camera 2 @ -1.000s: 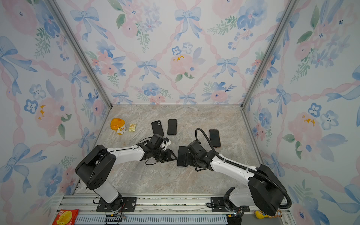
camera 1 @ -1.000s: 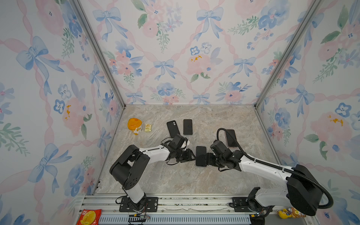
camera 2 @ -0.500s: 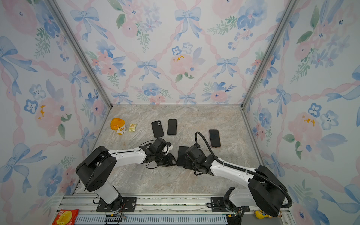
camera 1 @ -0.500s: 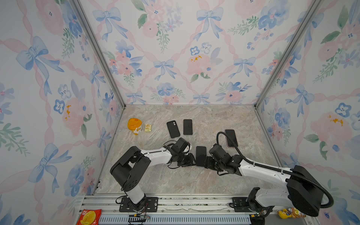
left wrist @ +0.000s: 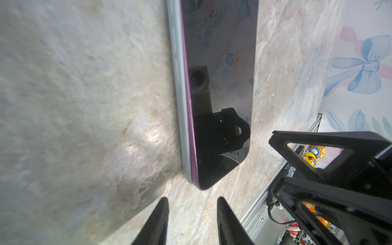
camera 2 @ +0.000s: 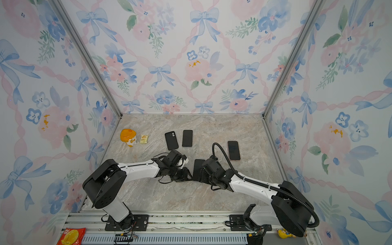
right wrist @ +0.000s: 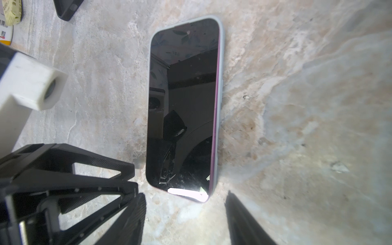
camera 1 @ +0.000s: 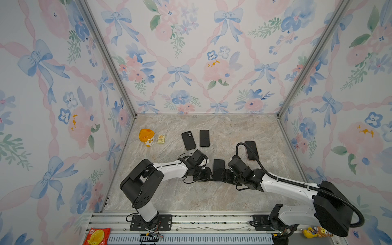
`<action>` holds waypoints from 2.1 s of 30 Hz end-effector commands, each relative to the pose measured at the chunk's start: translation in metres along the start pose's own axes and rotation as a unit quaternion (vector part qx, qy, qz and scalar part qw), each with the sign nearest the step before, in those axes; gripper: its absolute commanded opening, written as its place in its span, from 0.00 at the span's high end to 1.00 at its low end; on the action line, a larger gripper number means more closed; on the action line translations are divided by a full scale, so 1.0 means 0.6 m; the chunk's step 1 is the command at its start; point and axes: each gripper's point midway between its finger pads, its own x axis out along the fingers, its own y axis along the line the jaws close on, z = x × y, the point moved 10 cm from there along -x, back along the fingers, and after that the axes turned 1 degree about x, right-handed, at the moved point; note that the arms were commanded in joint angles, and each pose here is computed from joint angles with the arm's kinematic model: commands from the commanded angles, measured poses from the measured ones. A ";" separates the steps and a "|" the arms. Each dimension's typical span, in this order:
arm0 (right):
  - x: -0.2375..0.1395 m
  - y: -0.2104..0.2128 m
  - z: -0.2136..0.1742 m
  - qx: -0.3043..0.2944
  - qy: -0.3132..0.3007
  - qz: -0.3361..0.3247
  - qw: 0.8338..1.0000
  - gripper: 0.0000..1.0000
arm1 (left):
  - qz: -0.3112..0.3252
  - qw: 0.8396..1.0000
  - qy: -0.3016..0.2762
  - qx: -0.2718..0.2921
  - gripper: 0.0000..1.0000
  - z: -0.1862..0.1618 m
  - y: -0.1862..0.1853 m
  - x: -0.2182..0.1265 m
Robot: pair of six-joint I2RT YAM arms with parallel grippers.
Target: Put the phone into the phone case
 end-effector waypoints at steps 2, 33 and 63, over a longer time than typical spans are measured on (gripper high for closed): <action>0.003 0.005 0.004 -0.013 -0.007 0.001 1.000 0.38 | 0.001 1.000 0.004 0.015 0.61 0.005 -0.009 -0.006; 0.026 -0.008 -0.008 -0.002 0.017 0.000 1.000 0.40 | 0.018 1.000 0.018 0.012 0.73 0.003 -0.015 0.021; 0.058 -0.017 -0.020 -0.003 0.036 -0.005 0.999 0.42 | 0.049 0.998 0.035 0.010 0.89 0.001 0.012 0.051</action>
